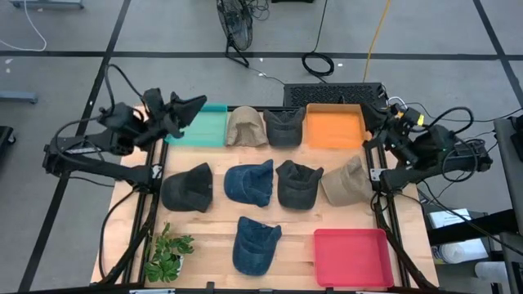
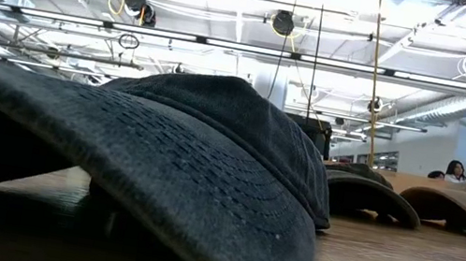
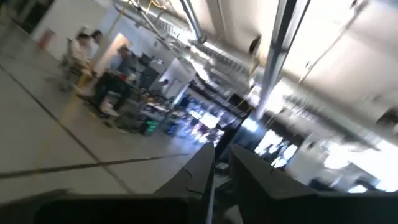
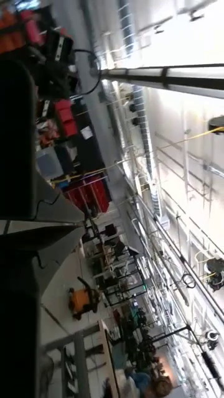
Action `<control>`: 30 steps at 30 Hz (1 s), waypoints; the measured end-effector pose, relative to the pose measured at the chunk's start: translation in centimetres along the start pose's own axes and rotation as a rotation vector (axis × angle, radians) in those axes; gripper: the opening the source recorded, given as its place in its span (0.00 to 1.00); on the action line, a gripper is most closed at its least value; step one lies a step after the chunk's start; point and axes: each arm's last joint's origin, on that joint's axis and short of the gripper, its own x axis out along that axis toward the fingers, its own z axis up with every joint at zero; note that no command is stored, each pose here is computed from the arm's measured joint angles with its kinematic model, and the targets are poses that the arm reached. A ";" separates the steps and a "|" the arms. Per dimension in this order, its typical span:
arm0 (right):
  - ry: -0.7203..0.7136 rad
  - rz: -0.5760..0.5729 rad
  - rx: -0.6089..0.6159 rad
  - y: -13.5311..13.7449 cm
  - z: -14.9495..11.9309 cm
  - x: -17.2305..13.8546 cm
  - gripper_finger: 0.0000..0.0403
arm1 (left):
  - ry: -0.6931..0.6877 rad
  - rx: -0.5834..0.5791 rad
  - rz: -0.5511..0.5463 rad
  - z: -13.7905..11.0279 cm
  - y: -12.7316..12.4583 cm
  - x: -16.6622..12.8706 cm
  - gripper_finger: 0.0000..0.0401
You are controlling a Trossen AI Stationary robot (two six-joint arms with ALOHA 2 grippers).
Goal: Pick & Place hat
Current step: Put the bottom left black cap into the green bin
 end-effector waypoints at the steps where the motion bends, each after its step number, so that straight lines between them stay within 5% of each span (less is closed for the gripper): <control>1: -0.016 0.000 0.025 0.2 0.0 0.1 0.00 | -0.002 -0.020 -0.012 0.2 -0.3 0.2 0.14; 10: -0.053 0.004 0.241 0.4 0.2 0.4 0.00 | -0.003 -0.013 -0.036 0.2 -0.7 0.9 0.14; 19: -0.095 0.062 0.309 1.2 -0.1 1.5 0.00 | 0.087 -0.074 -0.130 0.0 -0.9 0.7 0.14; 30: 0.195 0.008 0.225 5.3 -5.8 5.6 0.00 | 0.324 0.062 -0.058 -1.0 0.3 -1.0 0.02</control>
